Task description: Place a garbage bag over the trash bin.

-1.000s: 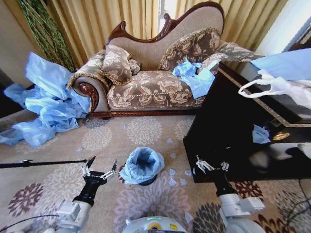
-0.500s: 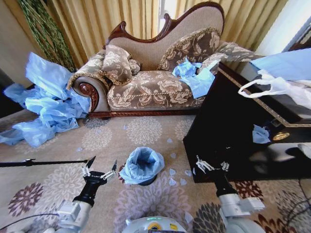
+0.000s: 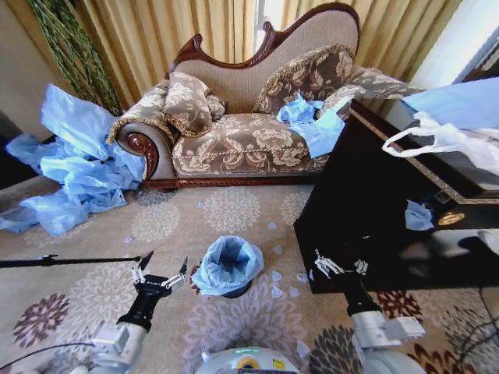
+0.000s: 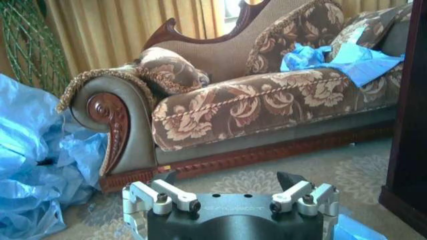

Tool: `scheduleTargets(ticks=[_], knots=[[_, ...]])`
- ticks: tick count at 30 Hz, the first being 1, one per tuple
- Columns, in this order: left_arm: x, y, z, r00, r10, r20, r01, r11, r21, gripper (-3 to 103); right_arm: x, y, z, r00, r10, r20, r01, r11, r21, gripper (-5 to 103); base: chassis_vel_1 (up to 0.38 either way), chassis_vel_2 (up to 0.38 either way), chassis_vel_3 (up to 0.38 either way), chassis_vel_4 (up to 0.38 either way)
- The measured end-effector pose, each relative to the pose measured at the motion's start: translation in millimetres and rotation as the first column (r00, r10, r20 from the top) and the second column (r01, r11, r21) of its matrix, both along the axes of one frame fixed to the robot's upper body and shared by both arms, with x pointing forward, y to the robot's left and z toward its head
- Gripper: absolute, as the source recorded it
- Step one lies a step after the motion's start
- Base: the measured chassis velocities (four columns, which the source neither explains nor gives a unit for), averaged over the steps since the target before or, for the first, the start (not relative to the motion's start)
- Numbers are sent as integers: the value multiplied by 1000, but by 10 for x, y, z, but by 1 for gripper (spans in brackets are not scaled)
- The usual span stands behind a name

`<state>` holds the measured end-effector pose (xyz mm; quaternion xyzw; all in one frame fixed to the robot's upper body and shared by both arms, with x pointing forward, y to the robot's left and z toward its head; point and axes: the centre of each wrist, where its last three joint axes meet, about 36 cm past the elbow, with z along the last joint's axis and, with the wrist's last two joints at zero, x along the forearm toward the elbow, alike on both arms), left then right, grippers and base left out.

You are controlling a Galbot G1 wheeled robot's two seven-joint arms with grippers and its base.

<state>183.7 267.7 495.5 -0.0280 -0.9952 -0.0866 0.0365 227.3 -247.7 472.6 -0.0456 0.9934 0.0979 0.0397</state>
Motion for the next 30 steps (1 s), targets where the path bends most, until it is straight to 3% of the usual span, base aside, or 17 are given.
scheduleTargets(ticks=[30], knots=[[0,0,0,1000,0,0,0,1000,0,100,0,-1,-3,1000,0,-1,0,1000,0,100,0,0,0,0]])
